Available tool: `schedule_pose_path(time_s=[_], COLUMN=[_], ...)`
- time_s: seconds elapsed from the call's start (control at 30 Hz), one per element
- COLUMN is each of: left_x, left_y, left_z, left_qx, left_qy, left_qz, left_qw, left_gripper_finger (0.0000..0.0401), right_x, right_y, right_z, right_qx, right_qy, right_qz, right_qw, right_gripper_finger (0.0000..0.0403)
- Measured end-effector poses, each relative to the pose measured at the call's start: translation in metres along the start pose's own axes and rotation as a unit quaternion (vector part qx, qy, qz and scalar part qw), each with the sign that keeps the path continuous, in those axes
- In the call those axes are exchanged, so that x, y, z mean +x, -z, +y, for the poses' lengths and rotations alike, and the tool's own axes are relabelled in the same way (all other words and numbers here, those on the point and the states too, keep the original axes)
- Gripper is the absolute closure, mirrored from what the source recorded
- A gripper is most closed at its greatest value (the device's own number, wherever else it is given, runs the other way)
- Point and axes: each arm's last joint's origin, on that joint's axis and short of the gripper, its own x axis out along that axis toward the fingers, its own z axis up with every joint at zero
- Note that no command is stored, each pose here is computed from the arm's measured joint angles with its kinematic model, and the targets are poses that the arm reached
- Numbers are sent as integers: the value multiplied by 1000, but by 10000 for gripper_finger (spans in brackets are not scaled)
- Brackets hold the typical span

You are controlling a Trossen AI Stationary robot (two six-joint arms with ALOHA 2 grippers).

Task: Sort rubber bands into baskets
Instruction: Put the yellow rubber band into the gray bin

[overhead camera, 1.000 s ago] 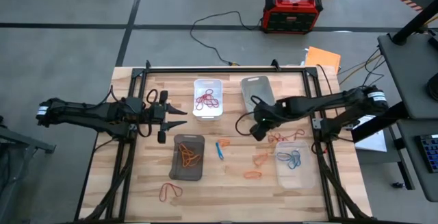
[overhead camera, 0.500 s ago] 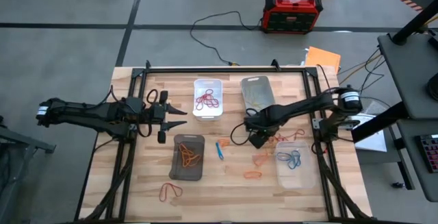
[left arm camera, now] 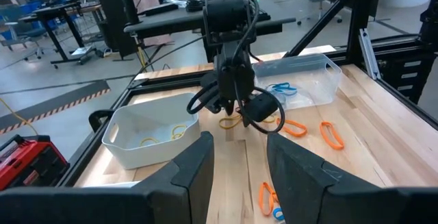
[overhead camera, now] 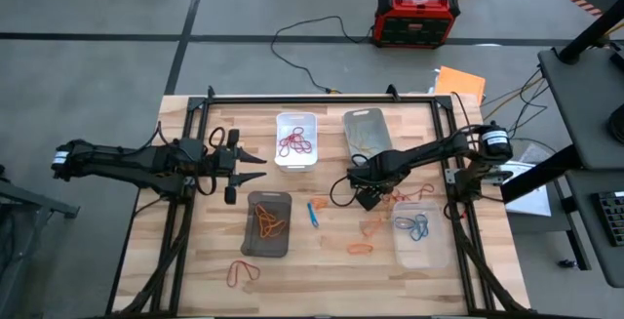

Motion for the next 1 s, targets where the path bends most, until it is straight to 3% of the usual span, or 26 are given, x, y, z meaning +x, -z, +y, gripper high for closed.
schedule_pose_path(time_s=[0.33,0.7,1.0], left_x=[0,0,0], left_y=[0,0,0], left_z=[0,0,0], left_qx=[0,0,0], left_qy=[0,0,0], left_qz=[0,0,0], left_qw=[1000,1000,1000], left_gripper_finger=[280,280,280], right_x=[11,12,-5], right_y=[-3,-5,-2], right_z=[4,8,4], right_qx=[-19,-33,-36], right_qy=[2,-16,-31], right_qz=[10,-5,-39], right_qw=[1000,999,998], right_gripper_finger=[194,379,394])
